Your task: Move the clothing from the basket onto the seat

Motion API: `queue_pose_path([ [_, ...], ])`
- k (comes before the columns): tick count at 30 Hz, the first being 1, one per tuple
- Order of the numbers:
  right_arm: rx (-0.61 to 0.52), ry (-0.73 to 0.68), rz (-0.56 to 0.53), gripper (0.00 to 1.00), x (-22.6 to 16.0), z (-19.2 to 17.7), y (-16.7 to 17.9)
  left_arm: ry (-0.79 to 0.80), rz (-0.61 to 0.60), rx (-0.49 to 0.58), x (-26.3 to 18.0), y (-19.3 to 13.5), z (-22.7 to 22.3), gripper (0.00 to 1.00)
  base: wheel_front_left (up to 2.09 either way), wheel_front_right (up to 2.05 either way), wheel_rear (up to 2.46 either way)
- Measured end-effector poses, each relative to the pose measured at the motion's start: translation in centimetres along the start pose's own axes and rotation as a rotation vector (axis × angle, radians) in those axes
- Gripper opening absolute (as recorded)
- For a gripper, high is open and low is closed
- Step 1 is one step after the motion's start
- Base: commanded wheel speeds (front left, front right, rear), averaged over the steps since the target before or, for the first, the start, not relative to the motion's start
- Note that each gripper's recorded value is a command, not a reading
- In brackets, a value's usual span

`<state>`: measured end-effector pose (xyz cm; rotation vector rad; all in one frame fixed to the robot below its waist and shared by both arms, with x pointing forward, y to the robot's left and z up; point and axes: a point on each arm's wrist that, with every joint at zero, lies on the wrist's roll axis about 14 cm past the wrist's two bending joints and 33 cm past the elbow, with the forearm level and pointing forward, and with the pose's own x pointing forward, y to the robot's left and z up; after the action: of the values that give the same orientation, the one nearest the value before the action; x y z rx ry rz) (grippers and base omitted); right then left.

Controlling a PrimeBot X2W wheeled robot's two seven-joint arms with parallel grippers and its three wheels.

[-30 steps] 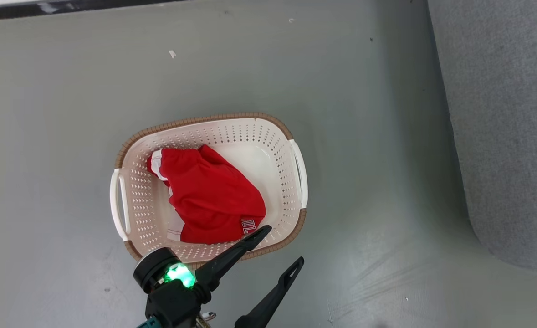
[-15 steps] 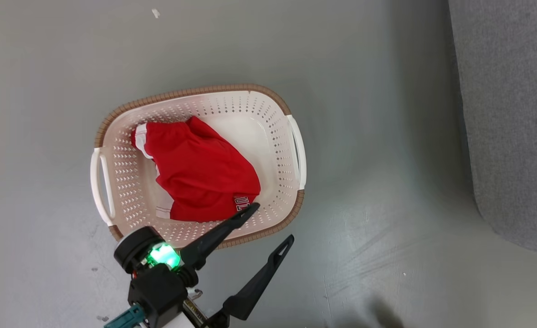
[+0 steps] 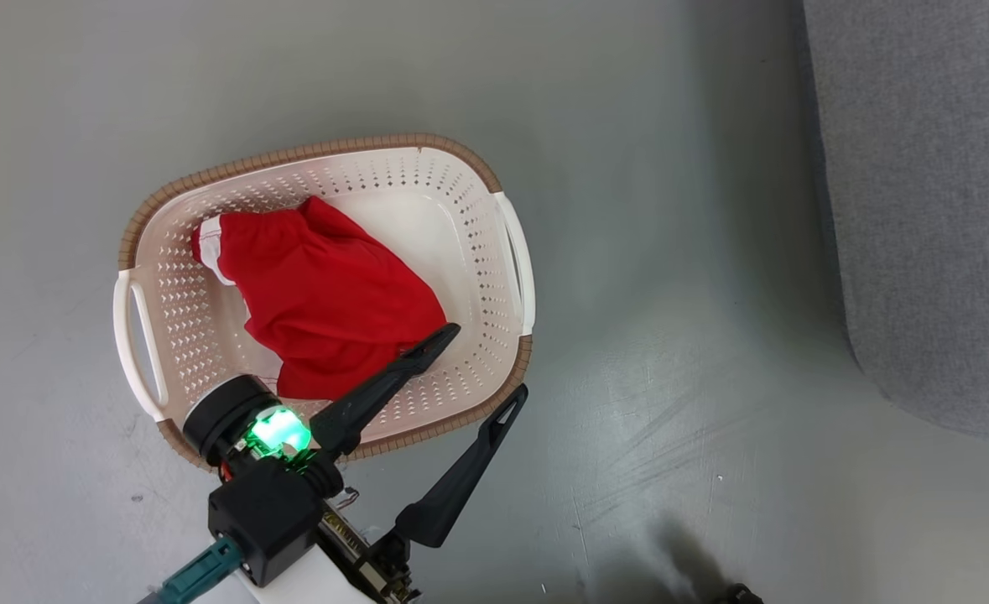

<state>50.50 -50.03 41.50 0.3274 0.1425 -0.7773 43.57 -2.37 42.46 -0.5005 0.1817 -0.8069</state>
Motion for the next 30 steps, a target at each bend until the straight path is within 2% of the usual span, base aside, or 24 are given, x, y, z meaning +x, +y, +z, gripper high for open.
queue_pose_path([
  [1,-0.017,-0.003,0.0,0.38,-0.2,0.1,-0.2,-0.009,-0.005,0.001,0.1,-0.1,0.2,1.0,0.0,0.0,0.0],
  [2,-0.03,-0.006,0.001,0.48,-0.3,0.2,-0.3,-0.014,-0.01,0.003,0.2,-0.3,0.3,1.0,0.0,0.0,0.0],
  [3,-0.043,-0.013,0.001,0.71,-0.4,0.4,-0.5,-0.019,-0.015,0.003,0.3,-0.4,0.5,1.0,0.0,0.0,0.0],
  [4,-0.051,-0.021,0.001,1.0,-0.5,0.6,-0.6,-0.023,-0.018,0.004,0.3,-0.5,0.5,1.0,0.0,0.0,0.0],
  [18,-0.116,-0.024,0.048,1.0,-2.4,1.8,-0.5,-0.087,-0.046,0.033,0.9,-2.0,2.4,1.0,0.0,0.0,0.0],
  [23,-0.145,0.015,0.062,1.0,-4.0,0.3,-1.0,-0.101,-0.056,0.045,0.9,-2.7,3.0,1.0,0.0,0.0,0.0],
  [30,-0.159,0.042,0.144,1.0,-7.2,-2.2,0.4,-0.132,-0.064,0.06,0.9,-3.6,4.2,1.0,0.0,0.0,0.0],
])
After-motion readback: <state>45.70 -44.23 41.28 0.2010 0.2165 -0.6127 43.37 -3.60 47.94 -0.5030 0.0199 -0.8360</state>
